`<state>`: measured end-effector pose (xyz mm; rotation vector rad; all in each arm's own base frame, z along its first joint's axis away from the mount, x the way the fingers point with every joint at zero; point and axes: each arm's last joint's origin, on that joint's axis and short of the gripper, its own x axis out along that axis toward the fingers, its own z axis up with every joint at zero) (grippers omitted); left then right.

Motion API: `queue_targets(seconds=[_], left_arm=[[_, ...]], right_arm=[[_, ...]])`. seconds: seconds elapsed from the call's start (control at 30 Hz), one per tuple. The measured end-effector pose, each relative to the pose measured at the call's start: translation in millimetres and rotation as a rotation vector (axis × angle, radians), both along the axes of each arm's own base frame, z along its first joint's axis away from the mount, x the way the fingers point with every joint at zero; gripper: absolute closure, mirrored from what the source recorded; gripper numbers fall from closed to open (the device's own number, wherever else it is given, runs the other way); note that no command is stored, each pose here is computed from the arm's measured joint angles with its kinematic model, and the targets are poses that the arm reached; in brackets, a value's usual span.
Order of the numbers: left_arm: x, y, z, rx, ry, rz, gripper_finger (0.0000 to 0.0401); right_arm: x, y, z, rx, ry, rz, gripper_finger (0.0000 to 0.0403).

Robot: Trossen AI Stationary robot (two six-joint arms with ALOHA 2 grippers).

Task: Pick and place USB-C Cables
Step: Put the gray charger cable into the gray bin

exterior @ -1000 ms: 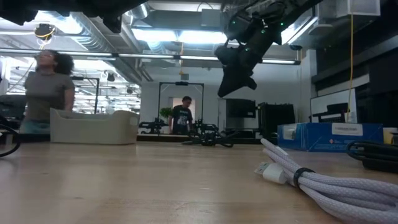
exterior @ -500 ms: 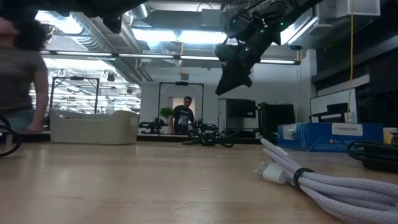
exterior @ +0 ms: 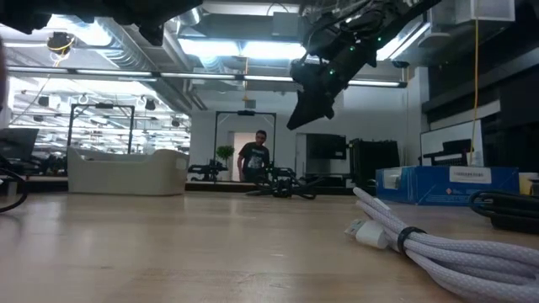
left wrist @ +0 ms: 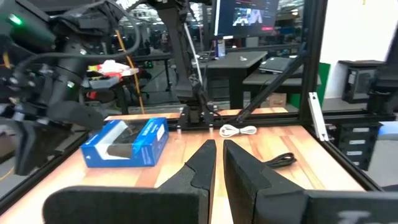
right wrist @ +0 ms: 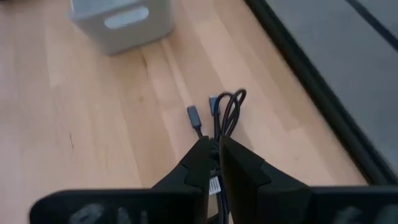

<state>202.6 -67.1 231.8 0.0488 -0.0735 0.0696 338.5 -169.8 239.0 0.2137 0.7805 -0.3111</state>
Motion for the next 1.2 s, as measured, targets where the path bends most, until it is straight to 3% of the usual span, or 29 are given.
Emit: queue_targets(seconds=[0.23,0.6,0.77,0.9,1.2], left_arm=[[-0.1,0.5,-0.1,-0.001,0.001,0.016,0.0376],[-0.1,0.4,-0.2,-0.001,0.001,0.015,0.0376],[-0.1,0.4,-0.1,-0.001,0.001,0.014,0.0376],[-0.1,0.4,-0.1,-0.001,0.001,0.014,0.0376],[-0.1,0.4,-0.2,-0.001,0.001,0.014,0.0376]], right_arm=[[6.7,-5.8,-20.0,0.023,0.041,-0.107,0.0360],[7.1,-5.5,-21.0,0.034,0.039,-0.100,0.0360],[8.8,-1.7,-20.7,0.113,0.005,-0.020,0.0360],[9.8,0.7,-20.7,0.155,-0.005,-0.039,0.0360],[9.2,0.0,-21.0,0.121,0.009,-0.033,0.0360]])
